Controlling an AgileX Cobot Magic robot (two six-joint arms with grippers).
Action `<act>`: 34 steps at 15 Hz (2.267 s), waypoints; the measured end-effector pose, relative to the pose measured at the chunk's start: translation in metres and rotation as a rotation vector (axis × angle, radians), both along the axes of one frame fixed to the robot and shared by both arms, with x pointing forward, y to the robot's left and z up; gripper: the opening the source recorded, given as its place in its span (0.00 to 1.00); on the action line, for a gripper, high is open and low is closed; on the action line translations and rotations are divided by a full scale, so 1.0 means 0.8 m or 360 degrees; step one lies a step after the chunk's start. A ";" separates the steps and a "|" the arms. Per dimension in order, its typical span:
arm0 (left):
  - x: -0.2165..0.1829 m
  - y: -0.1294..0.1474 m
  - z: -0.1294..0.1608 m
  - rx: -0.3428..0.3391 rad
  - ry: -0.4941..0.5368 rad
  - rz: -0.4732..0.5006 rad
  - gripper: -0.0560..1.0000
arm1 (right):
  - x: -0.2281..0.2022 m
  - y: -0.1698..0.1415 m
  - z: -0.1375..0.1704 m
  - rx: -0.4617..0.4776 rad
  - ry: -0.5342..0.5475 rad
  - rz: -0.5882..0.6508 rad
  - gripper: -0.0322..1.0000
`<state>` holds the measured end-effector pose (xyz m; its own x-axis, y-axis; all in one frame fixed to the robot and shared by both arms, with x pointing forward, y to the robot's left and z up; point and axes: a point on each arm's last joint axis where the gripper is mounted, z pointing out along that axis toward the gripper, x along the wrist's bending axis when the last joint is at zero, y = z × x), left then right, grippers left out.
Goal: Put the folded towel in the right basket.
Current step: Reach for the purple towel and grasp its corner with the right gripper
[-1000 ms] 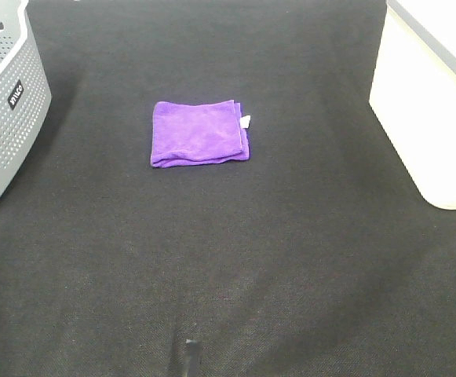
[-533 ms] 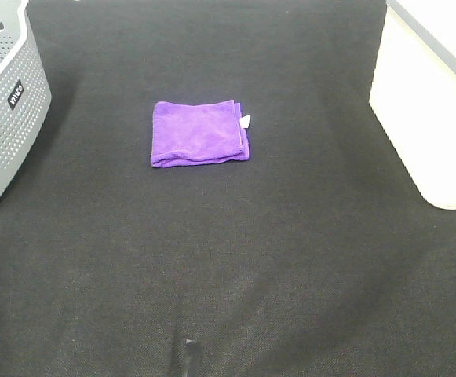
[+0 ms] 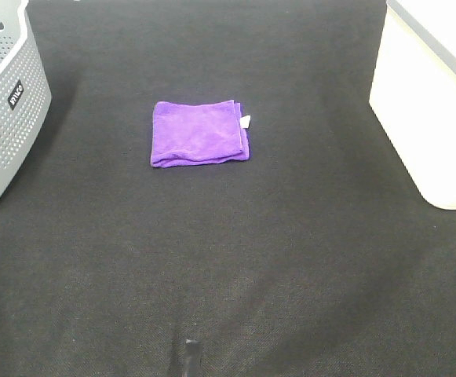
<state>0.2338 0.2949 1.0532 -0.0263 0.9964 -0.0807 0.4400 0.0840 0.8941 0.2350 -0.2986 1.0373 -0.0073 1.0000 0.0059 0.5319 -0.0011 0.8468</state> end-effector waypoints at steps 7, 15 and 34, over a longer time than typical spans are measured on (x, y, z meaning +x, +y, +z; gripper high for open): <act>0.000 0.000 0.000 0.0003 0.0000 -0.0001 0.99 | 0.000 0.000 0.000 -0.0009 0.0000 0.0006 0.97; 0.000 0.000 0.000 0.0022 -0.0001 -0.0014 0.99 | 0.000 0.000 0.000 -0.0034 0.0000 0.0021 0.97; 0.000 0.000 0.000 0.0039 -0.0001 -0.0022 0.99 | 0.000 0.001 0.000 -0.0026 0.0000 0.0026 0.97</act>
<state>0.2338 0.2947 1.0532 -0.0124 0.9983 -0.0564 0.4405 0.0561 0.8960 0.2350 -0.2981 1.0373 -0.0237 0.9997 -0.0101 0.5315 0.0212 0.8468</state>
